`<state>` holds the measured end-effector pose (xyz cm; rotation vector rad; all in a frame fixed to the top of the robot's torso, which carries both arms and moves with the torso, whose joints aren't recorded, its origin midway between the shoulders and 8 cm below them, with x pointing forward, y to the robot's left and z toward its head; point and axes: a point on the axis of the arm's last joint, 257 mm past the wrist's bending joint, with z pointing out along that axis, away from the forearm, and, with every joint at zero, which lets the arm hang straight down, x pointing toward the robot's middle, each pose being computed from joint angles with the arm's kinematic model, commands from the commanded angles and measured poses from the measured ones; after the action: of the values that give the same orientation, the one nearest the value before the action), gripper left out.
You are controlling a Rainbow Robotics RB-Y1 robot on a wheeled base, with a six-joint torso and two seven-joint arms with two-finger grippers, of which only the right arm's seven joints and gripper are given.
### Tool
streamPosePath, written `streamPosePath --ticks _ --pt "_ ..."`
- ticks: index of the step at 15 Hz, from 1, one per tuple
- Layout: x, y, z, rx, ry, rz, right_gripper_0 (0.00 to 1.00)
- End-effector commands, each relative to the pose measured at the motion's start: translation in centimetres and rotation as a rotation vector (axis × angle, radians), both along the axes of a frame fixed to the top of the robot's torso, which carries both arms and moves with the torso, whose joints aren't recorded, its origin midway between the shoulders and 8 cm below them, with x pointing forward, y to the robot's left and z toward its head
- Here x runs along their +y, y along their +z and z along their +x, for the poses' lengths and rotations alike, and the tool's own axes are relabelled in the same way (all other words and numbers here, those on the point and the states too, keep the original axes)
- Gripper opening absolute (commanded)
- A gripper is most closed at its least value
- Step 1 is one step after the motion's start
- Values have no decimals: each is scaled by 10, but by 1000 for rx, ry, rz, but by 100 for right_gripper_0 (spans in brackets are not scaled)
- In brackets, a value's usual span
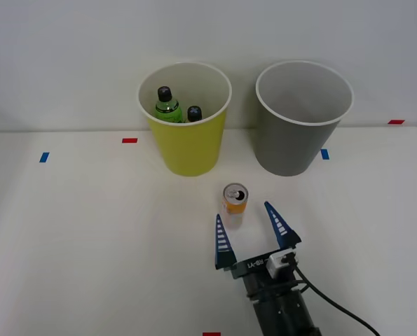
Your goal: Put cans in the gray bin, plastic bottles in the light green bin
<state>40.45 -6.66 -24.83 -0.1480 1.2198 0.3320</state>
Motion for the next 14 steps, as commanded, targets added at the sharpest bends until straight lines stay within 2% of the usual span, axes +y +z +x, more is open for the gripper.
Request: streamPosePath --ticks 1,7,14 --pt "12 -5 21 6 11 -14 100" --pt "24 -4 48 16 25 -33 100" --pt "27 1 58 10 39 -56 100"
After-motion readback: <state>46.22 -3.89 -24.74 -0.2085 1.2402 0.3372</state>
